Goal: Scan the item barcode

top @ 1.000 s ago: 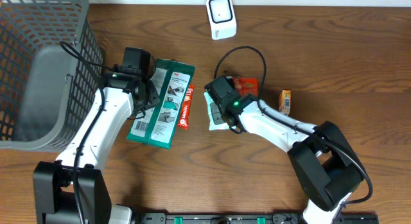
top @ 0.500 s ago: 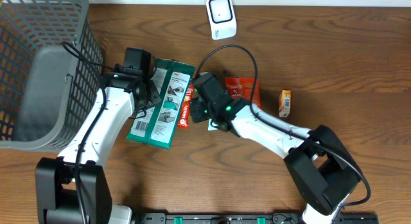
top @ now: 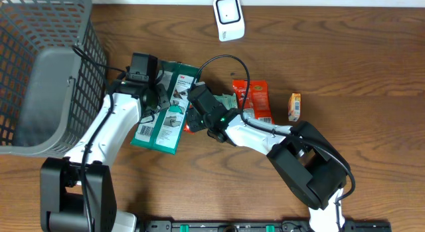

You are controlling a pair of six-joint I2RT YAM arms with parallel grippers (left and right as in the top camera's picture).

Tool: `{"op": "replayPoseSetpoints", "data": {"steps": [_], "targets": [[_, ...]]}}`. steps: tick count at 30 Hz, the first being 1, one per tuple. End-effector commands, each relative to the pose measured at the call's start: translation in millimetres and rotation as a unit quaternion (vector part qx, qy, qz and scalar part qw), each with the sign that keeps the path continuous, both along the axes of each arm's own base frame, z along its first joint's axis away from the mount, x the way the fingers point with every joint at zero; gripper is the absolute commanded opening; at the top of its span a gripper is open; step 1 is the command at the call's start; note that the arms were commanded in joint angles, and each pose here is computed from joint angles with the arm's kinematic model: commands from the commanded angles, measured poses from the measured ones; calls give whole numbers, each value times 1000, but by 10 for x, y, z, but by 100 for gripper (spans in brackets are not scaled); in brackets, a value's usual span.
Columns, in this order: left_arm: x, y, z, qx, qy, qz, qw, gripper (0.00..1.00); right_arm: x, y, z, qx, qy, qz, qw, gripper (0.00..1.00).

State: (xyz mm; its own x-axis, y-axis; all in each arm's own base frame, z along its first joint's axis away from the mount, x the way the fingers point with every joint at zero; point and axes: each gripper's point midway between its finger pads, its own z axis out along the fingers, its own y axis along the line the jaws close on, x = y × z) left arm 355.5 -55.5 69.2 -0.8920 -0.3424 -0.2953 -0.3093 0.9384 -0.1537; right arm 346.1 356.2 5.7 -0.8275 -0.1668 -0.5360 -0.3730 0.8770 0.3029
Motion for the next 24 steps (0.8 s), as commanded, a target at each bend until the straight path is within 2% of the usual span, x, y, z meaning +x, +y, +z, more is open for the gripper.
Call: {"op": "replayPoseSetpoints", "data": {"steps": [1, 3, 13, 17, 18, 21, 24], "targets": [[-48, -28, -87, -3, 11, -16, 1000, 35, -15, -20, -65, -14, 6, -6, 1000, 14], [-63, -24, -108, -3, 12, -16, 1000, 35, -32, -37, -61, -17, 9, -6, 1000, 10], [-70, -23, -116, -3, 14, -16, 1000, 39, -99, -111, 44, -38, 8, 14, 999, 9], [-63, -24, -114, -3, 12, -16, 1000, 40, -117, -125, 139, -37, 7, 16, 999, 6], [-63, -24, -114, -3, 12, -16, 1000, 40, -124, -131, 135, -38, 8, 16, 999, 7], [-63, -24, -114, -3, 12, -16, 1000, 41, -160, -170, 98, -48, 17, 16, 999, 19], [-63, -24, -114, -3, 12, -16, 1000, 43, -196, -202, 66, -56, 26, 16, 998, 20]]}}
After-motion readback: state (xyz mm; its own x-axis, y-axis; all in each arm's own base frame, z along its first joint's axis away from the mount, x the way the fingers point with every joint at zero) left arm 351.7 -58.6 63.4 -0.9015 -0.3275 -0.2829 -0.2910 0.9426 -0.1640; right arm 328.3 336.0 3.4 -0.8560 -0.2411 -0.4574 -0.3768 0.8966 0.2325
